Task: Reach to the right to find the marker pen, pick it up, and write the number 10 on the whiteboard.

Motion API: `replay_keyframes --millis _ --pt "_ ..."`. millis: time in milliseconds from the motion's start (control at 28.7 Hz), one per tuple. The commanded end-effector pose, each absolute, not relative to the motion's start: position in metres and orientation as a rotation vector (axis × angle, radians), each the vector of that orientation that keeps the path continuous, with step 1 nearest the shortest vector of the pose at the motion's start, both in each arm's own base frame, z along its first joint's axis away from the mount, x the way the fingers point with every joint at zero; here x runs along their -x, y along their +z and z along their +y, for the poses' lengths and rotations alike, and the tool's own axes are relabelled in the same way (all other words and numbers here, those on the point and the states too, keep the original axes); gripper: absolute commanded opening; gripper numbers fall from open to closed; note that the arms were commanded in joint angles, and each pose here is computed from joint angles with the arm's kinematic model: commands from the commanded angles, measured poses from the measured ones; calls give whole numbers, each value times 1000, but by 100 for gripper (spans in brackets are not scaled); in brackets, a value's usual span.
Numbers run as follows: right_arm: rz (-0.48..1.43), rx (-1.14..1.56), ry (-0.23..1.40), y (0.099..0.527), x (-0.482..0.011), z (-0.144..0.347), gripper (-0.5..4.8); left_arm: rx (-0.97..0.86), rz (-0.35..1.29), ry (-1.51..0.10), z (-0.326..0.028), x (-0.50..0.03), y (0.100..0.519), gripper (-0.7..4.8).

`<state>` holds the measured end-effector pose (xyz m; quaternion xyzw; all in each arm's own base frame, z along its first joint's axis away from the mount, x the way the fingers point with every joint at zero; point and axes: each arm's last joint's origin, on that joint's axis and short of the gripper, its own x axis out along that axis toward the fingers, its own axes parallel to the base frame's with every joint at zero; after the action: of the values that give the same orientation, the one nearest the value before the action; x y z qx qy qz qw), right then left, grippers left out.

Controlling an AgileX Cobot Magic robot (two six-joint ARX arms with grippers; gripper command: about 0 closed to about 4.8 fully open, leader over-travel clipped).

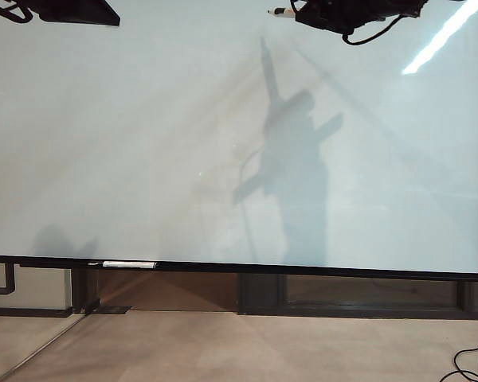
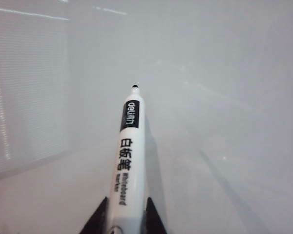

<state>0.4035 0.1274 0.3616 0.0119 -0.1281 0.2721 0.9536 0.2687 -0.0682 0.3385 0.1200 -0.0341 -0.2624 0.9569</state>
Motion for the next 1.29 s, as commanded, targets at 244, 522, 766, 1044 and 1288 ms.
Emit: replay_keyframes --millis 244,522,766,1044,1288 --pt "-265 -31 521 373 -416 132 -6 -250 -88 -530 -68 -267 343 -6" --pt "-285 -24 492 386 -416 132 -6 -249 -74 -532 -68 -267 342 -6" --pt "-288 -18 478 389 -416 131 -6 -249 -75 -534 -68 -267 342 -6" --pt "-280 -8 462 387 -417 131 -6 -252 -78 -548 -68 -266 342 -6" --pt "-267 -4 461 382 -420 132 -6 -256 -79 -548 -68 -266 342 -6"
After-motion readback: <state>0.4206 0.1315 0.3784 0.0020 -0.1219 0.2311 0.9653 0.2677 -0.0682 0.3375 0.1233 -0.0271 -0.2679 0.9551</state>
